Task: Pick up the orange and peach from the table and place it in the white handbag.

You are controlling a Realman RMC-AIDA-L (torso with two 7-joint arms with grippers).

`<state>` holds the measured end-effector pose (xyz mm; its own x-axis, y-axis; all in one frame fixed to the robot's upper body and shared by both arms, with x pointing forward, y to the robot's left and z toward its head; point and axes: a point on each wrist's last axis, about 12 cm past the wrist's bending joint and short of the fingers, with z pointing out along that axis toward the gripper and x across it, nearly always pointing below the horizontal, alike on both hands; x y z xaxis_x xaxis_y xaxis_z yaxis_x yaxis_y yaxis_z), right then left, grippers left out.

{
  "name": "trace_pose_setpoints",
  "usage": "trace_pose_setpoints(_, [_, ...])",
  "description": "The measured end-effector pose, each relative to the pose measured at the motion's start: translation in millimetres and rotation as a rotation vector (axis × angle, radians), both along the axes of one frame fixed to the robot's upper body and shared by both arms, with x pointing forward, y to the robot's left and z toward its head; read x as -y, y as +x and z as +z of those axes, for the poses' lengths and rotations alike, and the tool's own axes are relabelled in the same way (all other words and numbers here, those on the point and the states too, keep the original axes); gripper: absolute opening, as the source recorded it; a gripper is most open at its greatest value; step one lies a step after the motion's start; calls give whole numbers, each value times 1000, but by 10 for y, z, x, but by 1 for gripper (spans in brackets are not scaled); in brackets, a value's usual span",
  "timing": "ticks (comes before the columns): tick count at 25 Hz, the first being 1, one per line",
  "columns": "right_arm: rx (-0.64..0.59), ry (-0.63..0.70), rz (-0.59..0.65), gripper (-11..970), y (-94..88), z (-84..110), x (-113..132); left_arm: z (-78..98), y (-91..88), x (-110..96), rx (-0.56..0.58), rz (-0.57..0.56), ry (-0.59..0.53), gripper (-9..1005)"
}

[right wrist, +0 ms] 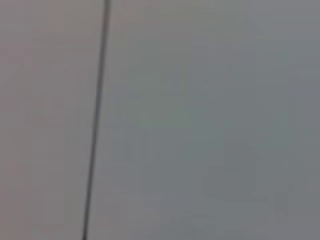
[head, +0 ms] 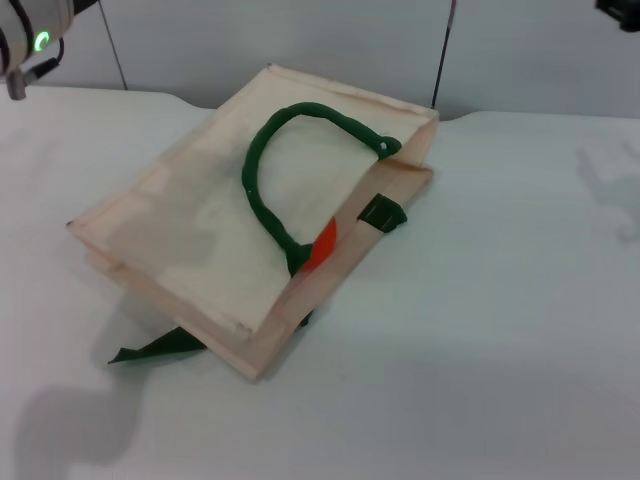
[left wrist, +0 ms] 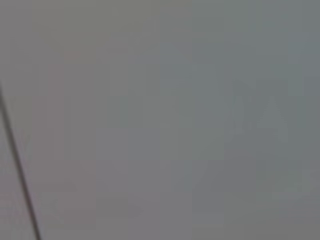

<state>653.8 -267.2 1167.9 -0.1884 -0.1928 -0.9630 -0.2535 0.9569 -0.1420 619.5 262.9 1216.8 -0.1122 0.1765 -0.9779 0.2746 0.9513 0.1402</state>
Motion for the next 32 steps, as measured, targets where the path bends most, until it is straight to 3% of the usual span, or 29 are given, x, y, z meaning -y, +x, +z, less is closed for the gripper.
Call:
trace_pose_setpoints(10, [111,-45,-125,665,-136,-180,-147,-344,73,-80,91,152,-14,422])
trace_pose_setpoints(15, [99,-24,-153,665,-157,-286,-157,-460,67,-83,89,173,-7,423])
trace_pose_setpoints(32, [57,-26,-172,665,-136,-407,-101,-518,78,-84,56,179,-54,421])
